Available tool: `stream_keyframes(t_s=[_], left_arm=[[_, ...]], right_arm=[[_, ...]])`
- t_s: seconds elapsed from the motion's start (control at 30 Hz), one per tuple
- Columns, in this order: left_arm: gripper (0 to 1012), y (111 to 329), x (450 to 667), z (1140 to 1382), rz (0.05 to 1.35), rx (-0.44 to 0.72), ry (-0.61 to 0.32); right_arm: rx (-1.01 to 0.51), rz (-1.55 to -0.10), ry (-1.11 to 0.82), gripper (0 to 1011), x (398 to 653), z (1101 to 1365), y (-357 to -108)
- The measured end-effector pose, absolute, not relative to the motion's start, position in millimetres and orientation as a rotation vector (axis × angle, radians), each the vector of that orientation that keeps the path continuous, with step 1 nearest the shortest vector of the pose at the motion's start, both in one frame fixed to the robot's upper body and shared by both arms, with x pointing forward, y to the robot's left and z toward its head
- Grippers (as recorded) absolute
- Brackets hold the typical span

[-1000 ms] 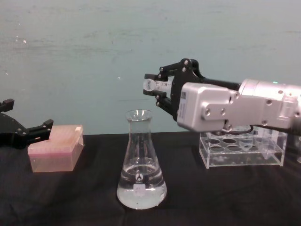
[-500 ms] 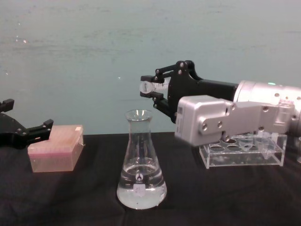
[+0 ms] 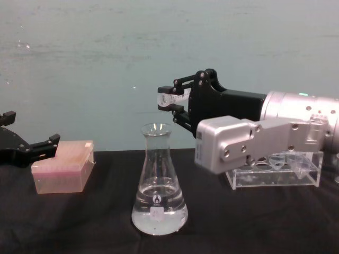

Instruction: Pour the liquid from the test tube into the beaker using one hand.

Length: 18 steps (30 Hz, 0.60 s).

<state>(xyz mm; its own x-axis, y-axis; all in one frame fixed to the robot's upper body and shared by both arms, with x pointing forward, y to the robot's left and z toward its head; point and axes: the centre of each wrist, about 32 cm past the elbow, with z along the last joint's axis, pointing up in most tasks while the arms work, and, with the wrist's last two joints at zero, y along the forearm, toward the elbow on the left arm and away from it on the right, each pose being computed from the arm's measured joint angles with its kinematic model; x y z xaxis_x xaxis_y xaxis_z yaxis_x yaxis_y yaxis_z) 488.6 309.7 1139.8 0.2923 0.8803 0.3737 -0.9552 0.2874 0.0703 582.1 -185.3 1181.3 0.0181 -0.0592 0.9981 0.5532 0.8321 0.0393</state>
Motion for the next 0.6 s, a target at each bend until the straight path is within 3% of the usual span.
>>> stream_keyframes(t_s=[0.6], left_arm=[[1000, 309.7, 488.6, 1139.8, 1.248, 0.304, -0.285]], right_arm=[[-0.431, -0.49, -1.571, 217, 585.2, 1179.8, -186.8]])
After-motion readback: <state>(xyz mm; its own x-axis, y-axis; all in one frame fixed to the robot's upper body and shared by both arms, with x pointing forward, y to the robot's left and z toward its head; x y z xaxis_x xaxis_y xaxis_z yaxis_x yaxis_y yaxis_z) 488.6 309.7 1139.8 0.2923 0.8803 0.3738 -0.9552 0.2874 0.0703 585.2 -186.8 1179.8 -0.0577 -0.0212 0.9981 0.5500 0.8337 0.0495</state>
